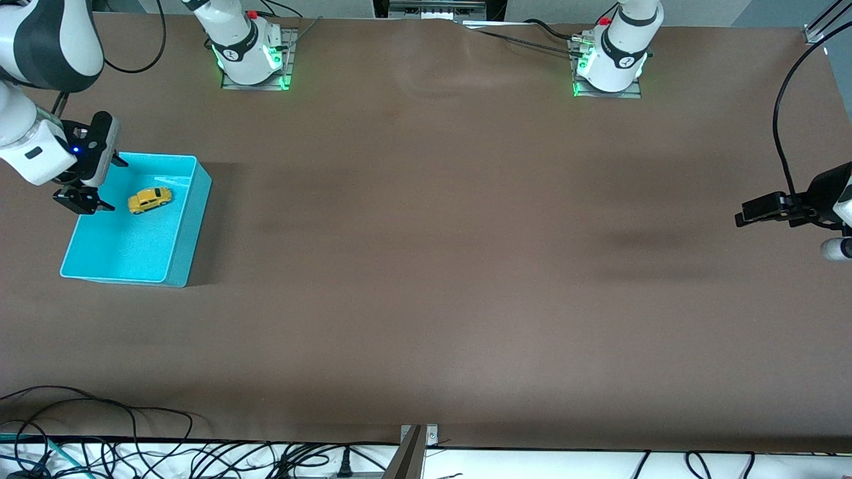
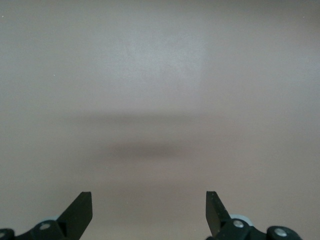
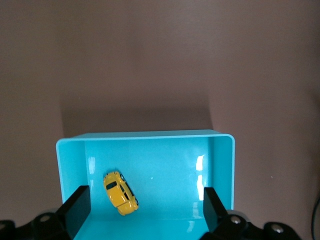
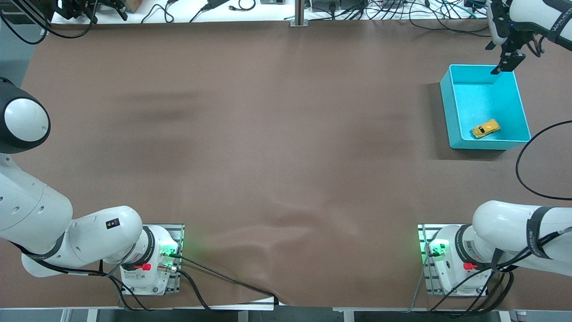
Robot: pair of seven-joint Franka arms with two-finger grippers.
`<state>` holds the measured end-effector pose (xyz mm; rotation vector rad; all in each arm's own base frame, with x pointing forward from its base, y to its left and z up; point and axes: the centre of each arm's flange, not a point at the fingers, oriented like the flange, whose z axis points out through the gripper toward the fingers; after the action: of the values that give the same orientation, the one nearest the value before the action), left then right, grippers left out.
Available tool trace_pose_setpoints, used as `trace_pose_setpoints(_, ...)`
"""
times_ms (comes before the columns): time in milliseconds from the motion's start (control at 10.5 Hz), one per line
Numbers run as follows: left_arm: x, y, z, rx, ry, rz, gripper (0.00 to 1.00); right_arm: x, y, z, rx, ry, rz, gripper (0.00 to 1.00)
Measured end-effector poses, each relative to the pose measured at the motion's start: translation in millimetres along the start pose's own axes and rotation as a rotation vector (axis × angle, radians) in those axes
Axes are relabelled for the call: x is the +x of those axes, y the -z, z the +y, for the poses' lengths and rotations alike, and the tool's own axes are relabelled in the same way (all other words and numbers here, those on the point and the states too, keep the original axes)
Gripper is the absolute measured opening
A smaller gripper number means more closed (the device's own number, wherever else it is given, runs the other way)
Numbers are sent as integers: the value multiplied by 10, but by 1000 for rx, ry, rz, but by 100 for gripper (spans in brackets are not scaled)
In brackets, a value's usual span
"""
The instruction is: Wind up and store yellow beetle car
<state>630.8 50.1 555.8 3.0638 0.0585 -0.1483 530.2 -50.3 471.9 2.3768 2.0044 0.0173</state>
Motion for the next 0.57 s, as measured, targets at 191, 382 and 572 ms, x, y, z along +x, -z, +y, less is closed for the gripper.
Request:
trace_pose_setpoints(191, 0, 0, -3, 0, 1, 0, 100, 239, 165, 23, -32, -246, 13, 100)
trace_pose_setpoints(382, 0, 0, -6, 0, 1, 0, 100, 546, 378, 22, -42, -508, 27, 100)
trace_pose_setpoints(572, 0, 1, -12, 0, 2, 0, 100, 695, 599, 24, -28, -762, 68, 100)
